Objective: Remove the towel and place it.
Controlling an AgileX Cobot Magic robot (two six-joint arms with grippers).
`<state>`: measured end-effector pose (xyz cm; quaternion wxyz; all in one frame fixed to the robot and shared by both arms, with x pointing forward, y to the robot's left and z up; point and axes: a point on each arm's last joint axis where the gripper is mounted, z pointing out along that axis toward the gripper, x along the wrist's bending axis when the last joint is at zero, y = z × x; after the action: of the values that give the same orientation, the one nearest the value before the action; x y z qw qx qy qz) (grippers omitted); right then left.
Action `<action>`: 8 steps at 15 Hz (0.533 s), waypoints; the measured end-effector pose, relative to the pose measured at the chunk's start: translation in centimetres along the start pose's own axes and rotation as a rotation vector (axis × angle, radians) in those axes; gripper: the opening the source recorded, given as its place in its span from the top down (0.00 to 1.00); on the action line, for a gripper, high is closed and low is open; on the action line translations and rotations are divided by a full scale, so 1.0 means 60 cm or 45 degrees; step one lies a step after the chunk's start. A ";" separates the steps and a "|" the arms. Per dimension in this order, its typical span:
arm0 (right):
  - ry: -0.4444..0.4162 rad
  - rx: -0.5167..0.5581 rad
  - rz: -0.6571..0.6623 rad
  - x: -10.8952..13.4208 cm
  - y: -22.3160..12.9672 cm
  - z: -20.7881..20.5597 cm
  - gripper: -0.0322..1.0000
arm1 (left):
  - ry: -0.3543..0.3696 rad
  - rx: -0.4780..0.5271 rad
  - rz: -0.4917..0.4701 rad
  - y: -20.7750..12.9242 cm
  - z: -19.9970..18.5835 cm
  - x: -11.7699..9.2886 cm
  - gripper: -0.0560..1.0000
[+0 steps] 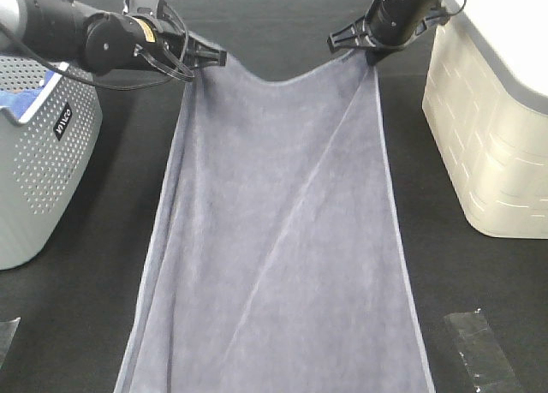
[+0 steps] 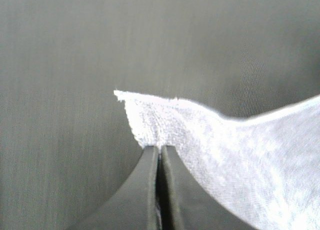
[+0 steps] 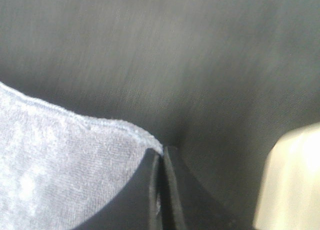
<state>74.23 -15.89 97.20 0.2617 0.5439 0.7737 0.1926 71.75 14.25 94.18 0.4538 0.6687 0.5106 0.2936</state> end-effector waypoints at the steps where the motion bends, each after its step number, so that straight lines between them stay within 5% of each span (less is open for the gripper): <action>1: -0.024 -0.041 -0.001 -0.003 0.005 0.000 0.97 | 0.009 -0.042 -0.006 -0.002 0.005 0.015 0.95; 4: -0.089 -0.157 0.012 -0.011 0.018 -0.001 0.97 | 0.038 -0.150 -0.027 -0.013 0.018 0.058 0.95; 8: -0.123 -0.276 -0.010 -0.014 0.032 -0.004 0.97 | 0.012 -0.256 -0.017 -0.021 0.028 0.061 0.95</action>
<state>75.76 -16.06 98.68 0.3567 0.5180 0.7370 0.2476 73.80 17.26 92.08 0.5181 0.6150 0.4851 0.3436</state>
